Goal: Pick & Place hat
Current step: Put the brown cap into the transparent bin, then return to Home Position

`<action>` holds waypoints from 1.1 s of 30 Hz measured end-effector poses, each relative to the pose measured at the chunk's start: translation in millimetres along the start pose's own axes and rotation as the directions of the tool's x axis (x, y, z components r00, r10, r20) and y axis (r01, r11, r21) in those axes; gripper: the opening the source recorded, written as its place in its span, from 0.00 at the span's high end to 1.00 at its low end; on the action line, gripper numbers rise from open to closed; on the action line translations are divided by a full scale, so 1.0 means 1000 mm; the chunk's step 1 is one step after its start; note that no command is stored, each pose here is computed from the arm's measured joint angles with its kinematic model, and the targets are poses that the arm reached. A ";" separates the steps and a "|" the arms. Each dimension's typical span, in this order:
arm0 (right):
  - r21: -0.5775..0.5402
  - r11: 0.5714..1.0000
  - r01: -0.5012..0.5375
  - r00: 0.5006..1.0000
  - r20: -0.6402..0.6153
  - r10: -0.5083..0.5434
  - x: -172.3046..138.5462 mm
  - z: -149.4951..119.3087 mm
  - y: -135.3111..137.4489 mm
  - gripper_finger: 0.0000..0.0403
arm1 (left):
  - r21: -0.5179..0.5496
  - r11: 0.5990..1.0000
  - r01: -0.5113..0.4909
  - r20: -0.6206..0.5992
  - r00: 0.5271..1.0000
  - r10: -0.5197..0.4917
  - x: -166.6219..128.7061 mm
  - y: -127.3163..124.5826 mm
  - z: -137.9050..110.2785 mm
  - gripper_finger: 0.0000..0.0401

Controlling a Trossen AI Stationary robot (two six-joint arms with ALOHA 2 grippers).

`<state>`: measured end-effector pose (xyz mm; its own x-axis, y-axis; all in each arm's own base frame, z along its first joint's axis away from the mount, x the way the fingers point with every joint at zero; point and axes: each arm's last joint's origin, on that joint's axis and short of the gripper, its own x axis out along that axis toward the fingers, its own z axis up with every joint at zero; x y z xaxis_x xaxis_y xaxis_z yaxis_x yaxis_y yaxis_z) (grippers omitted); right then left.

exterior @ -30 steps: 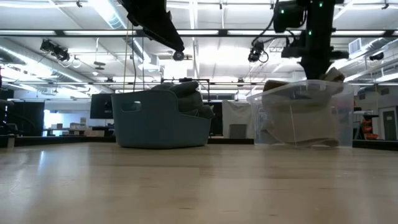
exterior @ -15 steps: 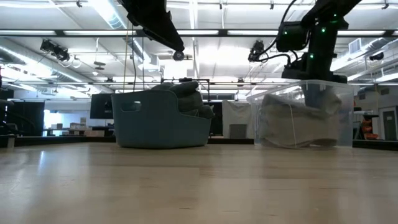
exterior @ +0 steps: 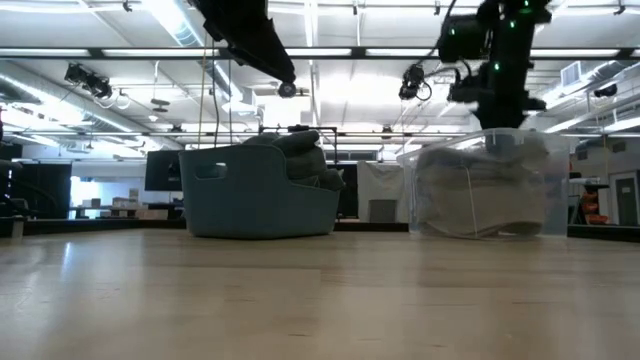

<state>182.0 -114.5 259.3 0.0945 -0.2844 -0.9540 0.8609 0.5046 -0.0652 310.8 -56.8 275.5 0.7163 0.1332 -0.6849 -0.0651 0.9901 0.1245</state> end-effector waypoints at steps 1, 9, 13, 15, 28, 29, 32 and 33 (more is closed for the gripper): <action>-0.026 1.000 -0.004 1.000 0.004 0.004 -0.007 0.002 0.001 0.82 | -0.014 1.000 0.000 0.001 1.000 0.000 -0.001 0.000 0.000 0.65; -0.140 0.987 -0.078 0.990 0.110 0.093 -0.069 0.012 0.010 0.74 | -0.117 0.989 -0.087 0.101 0.990 0.099 -0.046 0.015 0.006 0.65; -0.289 0.944 -0.160 0.935 0.261 0.239 -0.093 0.005 0.025 0.72 | -0.172 0.973 -0.154 0.187 0.965 0.185 -0.086 0.025 0.006 0.65; -0.366 0.912 -0.186 0.899 0.310 0.308 -0.105 -0.003 0.031 0.72 | -0.188 0.971 -0.147 0.217 0.958 0.187 -0.104 0.030 0.003 0.65; -0.656 0.703 -0.274 0.599 0.456 0.659 -0.094 -0.071 0.041 0.72 | -0.303 0.937 -0.171 0.296 0.918 0.263 -0.131 0.045 -0.072 0.65; -0.666 0.691 -0.281 0.584 0.453 0.674 -0.087 -0.076 0.041 0.72 | -0.310 0.936 -0.166 0.306 0.914 0.264 -0.129 0.045 -0.081 0.65; -0.706 0.644 -0.294 0.531 0.440 0.724 -0.069 -0.092 0.038 0.72 | -0.341 0.930 -0.140 0.353 0.897 0.265 -0.122 0.047 -0.106 0.65; -0.720 0.627 -0.297 0.511 0.435 0.741 -0.063 -0.096 0.037 0.72 | -0.349 0.928 -0.132 0.370 0.890 0.266 -0.120 0.048 -0.114 0.65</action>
<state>159.3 0.6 289.2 0.9038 -0.1259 -0.4089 0.1522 0.9878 0.0322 142.5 -20.7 281.7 0.8775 0.3650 -0.3111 -0.3973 0.9166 -0.0453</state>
